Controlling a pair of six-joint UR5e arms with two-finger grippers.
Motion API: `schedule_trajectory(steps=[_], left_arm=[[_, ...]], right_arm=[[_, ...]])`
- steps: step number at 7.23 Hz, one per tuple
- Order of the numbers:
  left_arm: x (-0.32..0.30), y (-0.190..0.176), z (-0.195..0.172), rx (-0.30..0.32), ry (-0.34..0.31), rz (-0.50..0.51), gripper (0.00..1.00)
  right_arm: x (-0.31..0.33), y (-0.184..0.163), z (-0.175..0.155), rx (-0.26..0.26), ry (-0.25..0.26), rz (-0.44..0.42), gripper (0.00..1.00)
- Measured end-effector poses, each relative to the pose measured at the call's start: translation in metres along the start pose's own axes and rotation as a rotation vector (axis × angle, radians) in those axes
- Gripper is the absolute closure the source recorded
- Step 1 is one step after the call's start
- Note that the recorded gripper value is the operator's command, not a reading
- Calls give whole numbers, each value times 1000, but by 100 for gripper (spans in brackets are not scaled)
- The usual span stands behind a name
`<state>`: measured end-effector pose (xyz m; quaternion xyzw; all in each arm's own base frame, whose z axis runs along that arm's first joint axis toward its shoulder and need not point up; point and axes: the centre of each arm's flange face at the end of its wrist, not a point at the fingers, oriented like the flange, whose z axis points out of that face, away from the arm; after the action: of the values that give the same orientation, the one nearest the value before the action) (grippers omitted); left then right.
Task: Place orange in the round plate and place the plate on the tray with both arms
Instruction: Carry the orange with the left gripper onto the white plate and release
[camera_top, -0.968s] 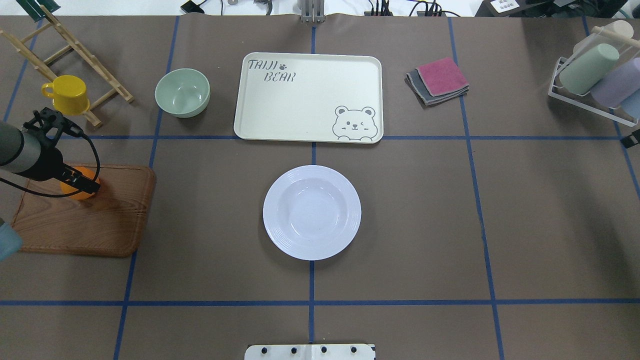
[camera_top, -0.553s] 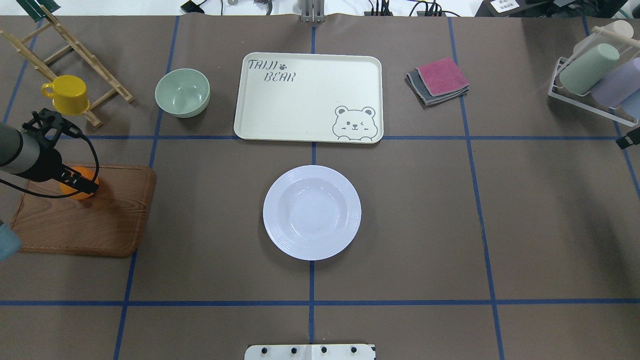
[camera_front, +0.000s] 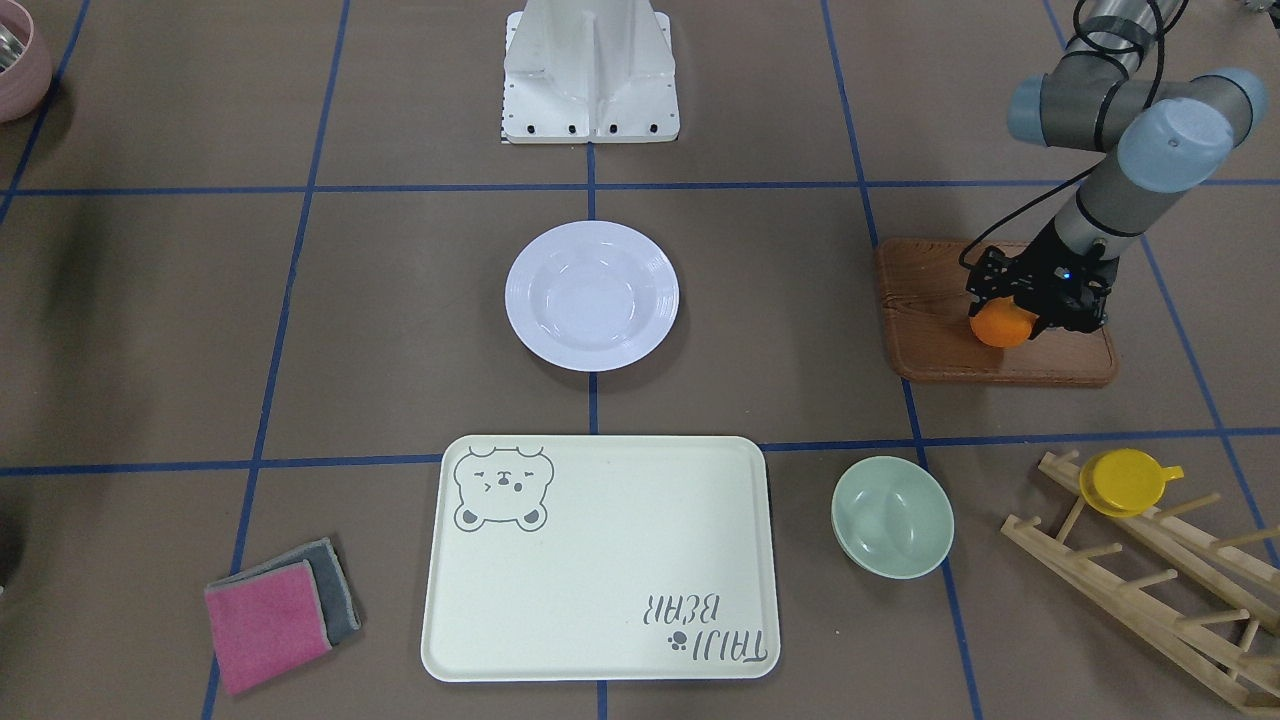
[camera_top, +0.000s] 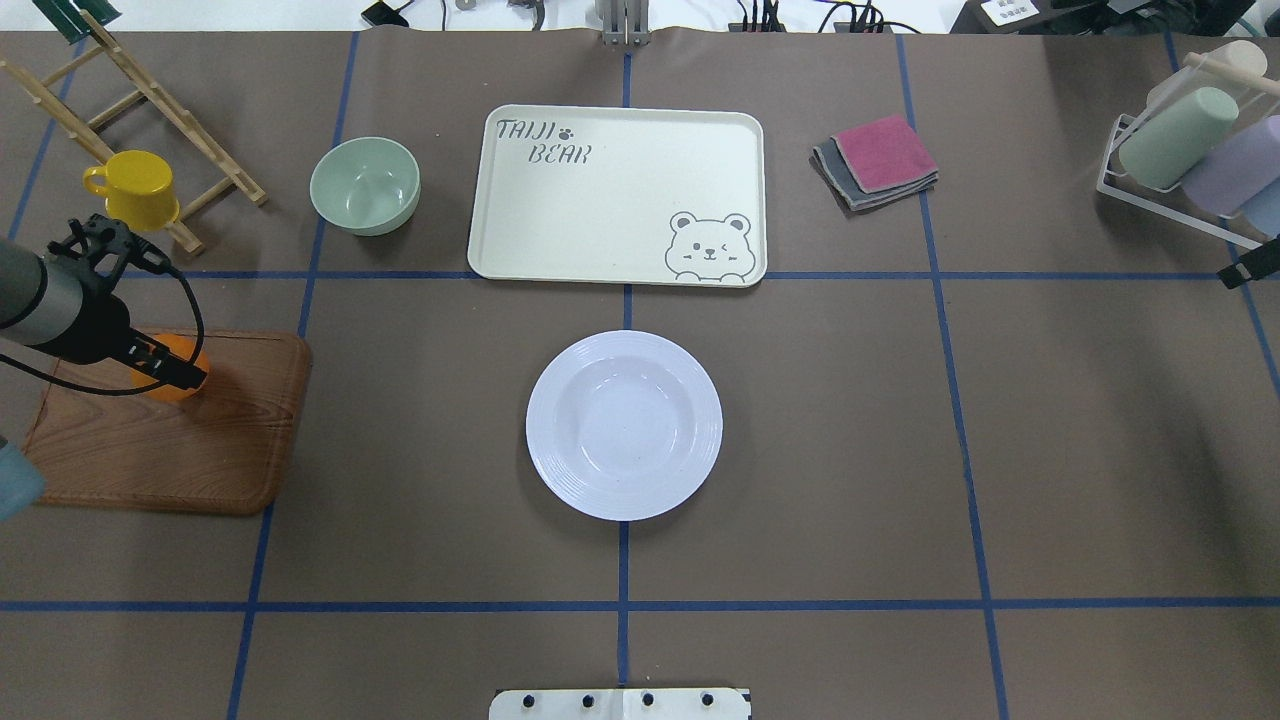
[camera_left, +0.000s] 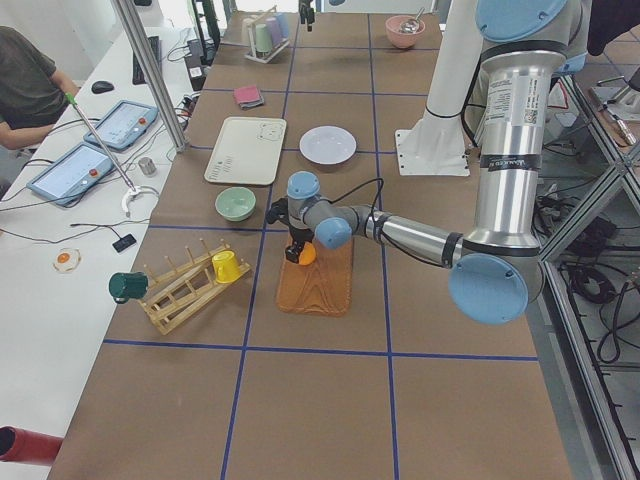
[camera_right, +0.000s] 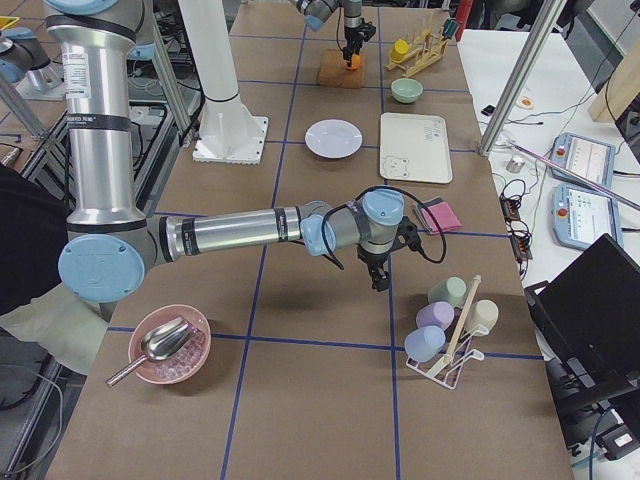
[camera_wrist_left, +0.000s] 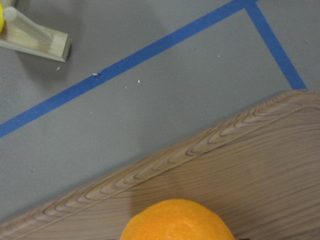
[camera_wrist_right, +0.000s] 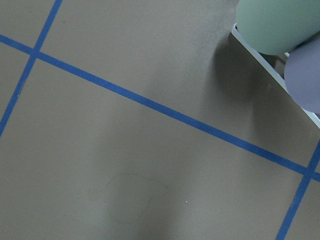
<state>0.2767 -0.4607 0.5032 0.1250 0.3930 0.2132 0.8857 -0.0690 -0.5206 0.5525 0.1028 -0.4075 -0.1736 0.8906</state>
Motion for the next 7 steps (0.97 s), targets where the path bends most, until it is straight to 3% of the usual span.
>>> schedule_trajectory(steps=[3, 4, 7], left_arm=[[125, -85, -78, -11, 60, -120, 100], [188, -109, -81, -12, 57, -171, 100], [348, -169, -67, -30, -41, -262, 100]], right_arm=[[-41, -32, -4, 25, -18, 15, 0], [-51, -39, -3, 33, -23, 3, 0], [-67, -45, 1, 65, -42, -58, 0]])
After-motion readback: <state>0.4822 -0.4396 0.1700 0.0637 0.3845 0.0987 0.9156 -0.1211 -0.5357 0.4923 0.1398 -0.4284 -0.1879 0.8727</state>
